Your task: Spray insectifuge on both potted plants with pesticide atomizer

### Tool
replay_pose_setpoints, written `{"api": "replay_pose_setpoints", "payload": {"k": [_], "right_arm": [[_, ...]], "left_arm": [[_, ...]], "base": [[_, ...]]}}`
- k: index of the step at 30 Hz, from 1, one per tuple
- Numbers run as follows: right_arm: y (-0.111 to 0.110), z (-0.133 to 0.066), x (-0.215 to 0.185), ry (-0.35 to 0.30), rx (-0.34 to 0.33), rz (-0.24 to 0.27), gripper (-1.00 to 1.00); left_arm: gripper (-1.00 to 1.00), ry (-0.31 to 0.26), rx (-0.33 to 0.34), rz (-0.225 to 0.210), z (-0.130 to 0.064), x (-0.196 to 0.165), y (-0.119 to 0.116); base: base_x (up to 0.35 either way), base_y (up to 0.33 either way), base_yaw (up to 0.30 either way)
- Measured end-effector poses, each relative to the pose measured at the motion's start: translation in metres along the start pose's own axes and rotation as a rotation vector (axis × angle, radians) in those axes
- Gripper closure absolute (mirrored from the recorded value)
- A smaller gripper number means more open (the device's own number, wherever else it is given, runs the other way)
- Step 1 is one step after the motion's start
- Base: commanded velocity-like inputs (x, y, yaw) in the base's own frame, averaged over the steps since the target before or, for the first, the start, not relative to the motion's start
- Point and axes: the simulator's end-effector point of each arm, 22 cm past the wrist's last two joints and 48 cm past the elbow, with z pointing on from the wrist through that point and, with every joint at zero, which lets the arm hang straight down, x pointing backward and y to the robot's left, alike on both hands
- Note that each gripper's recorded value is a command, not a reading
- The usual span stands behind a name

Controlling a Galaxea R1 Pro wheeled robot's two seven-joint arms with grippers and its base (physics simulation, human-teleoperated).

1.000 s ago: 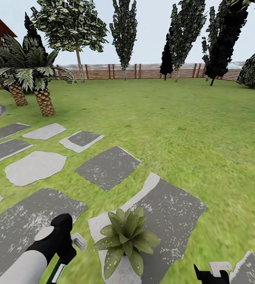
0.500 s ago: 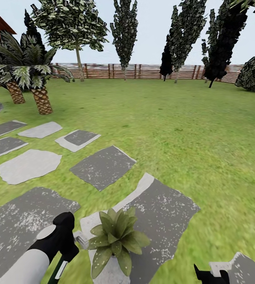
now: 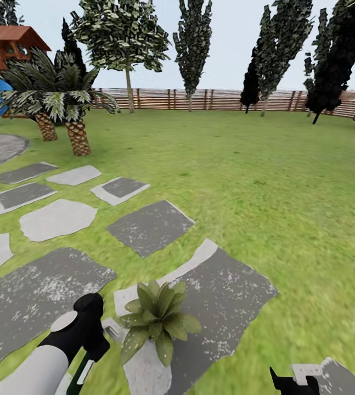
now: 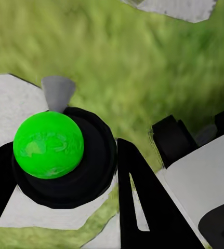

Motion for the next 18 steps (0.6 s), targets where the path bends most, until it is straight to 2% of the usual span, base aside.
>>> {"api": "replay_pose_setpoints", "payload": {"k": [3, 6, 15, 18], "right_arm": [[0.0, -0.0001, -0.0001, 0.0, 0.0, 0.0, -1.0], [0.0, -0.0002, -0.0002, -0.001, 0.0, 0.0, -1.0], [-0.0002, -0.0003, -0.0003, -0.001, 0.0, 0.0, -1.0], [0.0009, -0.0001, -0.0001, 0.0, -0.001, 0.001, -1.0]], "left_arm": [[1.0, -0.008, -0.005, -0.001, -0.0024, -0.0022, 0.001], [1.0, -0.008, -0.006, -0.001, -0.003, -0.0025, 0.001], [1.0, -0.005, -0.006, -0.005, -0.0023, -0.0013, 0.0009], [1.0, -0.004, -0.007, -0.005, -0.002, -0.0011, 0.0013]], "base": [[-0.166, -0.163, 0.275], [0.009, -0.176, 0.226], [0.144, -0.205, 0.023], [-0.087, -0.25, 0.204]]}}
